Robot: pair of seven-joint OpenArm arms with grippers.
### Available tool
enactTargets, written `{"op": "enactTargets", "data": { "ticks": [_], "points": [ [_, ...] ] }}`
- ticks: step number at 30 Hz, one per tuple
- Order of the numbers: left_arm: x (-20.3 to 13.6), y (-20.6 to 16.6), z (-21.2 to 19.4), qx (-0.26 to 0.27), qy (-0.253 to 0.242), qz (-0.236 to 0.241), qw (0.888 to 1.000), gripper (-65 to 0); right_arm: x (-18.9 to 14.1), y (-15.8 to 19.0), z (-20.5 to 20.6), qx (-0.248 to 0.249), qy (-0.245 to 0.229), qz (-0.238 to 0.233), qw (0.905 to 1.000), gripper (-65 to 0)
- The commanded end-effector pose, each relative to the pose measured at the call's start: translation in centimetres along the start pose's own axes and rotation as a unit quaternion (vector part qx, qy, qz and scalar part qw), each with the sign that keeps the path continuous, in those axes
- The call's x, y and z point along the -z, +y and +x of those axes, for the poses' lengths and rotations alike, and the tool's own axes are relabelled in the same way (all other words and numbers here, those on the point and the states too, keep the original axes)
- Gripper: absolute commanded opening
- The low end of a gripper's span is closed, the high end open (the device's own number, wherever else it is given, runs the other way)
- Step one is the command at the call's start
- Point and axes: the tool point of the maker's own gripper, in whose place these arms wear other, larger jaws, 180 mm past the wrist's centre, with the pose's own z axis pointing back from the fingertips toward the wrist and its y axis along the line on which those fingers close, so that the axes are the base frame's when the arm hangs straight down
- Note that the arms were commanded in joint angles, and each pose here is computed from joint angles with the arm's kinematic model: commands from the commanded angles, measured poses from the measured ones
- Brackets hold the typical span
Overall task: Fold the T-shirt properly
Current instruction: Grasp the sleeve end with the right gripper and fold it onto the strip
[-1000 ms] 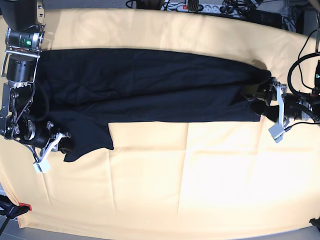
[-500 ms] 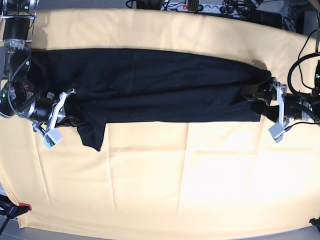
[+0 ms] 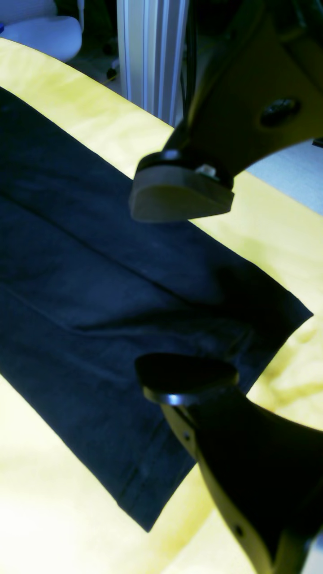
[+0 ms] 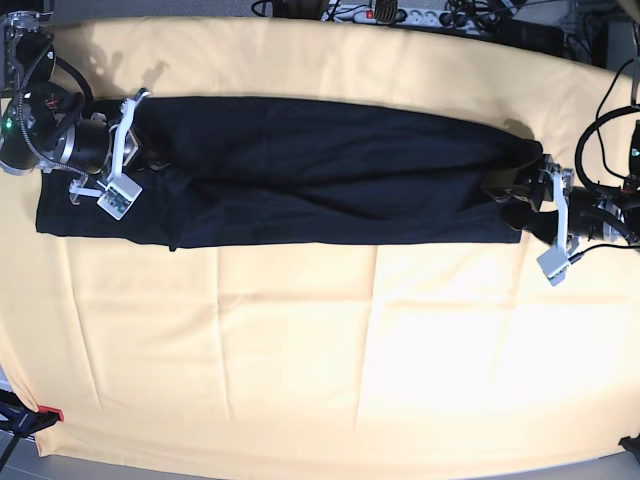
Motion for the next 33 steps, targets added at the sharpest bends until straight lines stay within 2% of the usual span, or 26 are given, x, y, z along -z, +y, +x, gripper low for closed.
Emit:
{"op": "enactTargets", "data": {
  "ticks": [1,7,11,14,16,20,25,30,31,33],
  "points": [
    [-1.2,0.1,1.3,0.014,-0.018,0.007,1.000,-17.9,-0.7,-0.1,0.5,-0.012,-0.006,-0.001,0.9999,-65.0],
    [-1.2,0.1,1.3,0.014,-0.018,0.007,1.000,-17.9,-1.3,0.1,-1.8,-0.012,0.044,0.008,0.9989,-65.0],
    [-1.4,0.2,1.3,0.014,-0.016,0.010,1.000,-17.9,-2.0,2.1,-2.8,0.001,0.077,0.070,0.9946,-65.0],
    [-1.5,0.2,1.5,0.016,-0.018,0.011,1.000,-17.9,-2.5,3.5,-1.9,0.010,0.053,0.114,0.9920,-65.0],
    [-1.6,0.3,1.6,0.017,-0.019,0.012,1.000,-17.9,-2.8,3.7,-1.5,0.010,0.047,0.126,0.9909,-65.0],
    [-2.1,0.5,1.5,0.018,-0.013,0.019,1.000,-17.9,-3.2,3.0,-2.1,0.002,0.066,0.111,0.9916,-65.0],
    [-3.8,1.2,0.9,0.018,0.003,0.041,0.999,-17.9,-3.2,0.4,-4.5,-0.017,0.129,0.041,0.9907,-65.0],
    [-5.0,1.7,0.5,0.017,0.015,0.056,0.998,-17.9,-3.4,-1.2,-5.2,-0.030,0.149,-0.003,0.9883,-65.0],
    [-5.2,1.7,0.4,0.017,0.018,0.059,0.998,-17.9,-3.5,-1.5,-5.4,-0.032,0.155,-0.009,0.9874,-62.9],
    [-5.7,1.9,0.2,0.016,0.022,0.065,0.997,-17.9,-3.7,-1.9,-5.6,-0.037,0.164,-0.017,0.9857,-48.9]
  ]
}}
